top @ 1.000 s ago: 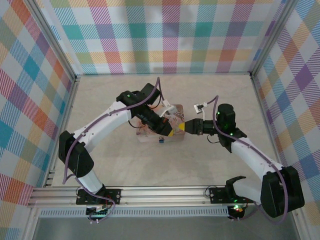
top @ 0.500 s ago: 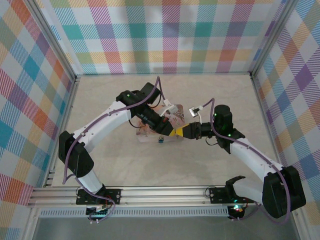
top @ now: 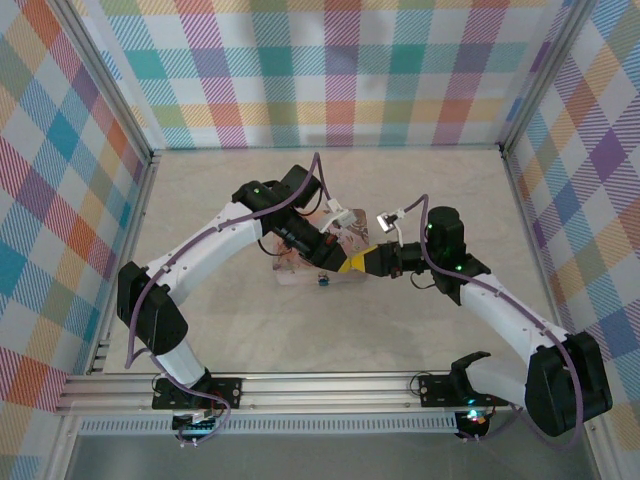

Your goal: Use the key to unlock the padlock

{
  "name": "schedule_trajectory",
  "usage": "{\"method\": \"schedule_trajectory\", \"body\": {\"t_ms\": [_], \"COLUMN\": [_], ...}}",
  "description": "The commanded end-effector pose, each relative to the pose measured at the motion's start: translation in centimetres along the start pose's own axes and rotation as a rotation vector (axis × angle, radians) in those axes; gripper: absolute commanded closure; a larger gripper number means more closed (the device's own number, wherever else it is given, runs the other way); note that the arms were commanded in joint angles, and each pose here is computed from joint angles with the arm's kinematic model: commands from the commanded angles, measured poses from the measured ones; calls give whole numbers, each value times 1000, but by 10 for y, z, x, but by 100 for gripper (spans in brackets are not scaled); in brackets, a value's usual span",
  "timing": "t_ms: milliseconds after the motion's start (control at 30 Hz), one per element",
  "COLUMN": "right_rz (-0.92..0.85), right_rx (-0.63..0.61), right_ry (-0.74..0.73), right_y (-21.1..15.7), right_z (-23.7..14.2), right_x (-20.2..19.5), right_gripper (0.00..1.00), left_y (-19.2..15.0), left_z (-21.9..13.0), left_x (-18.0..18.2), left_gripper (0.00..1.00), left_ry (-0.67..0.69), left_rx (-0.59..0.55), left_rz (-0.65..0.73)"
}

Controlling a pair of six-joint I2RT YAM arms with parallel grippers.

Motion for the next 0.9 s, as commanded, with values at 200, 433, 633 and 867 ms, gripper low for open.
{"method": "schedule_trajectory", "body": {"t_ms": [200, 433, 633, 867], "right_rz": [-69, -106, -147, -195], "right_rx": [22, 16, -37, -95], "right_ry": [27, 36, -44, -95], "right_y": [-1, -2, 3, 8], "right_z": [-1, -4, -9, -17], "right_x": [15, 23, 24, 33], "right_gripper": [79, 100, 100, 100], "left_y": [2, 3, 18, 26], "left_z": [-9, -12, -34, -79], "left_x": [-18, -17, 0, 17], "left_gripper": [100, 100, 65, 47], "left_ry": [-16, -14, 38, 97], "left_rx": [-37, -47, -185, -434], "left_rz": [83, 83, -3, -99]}}
Point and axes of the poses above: each hand's point on the last joint's axis, 136 mm out from that joint toward the fingers, its own z axis out along the fingers, its own x axis along the line the jaws close on, y = z × x, the point moved 3 cm from there along -z, back along the fingers, and after that the axes turned 1 degree about -z, right-handed, at the moved point
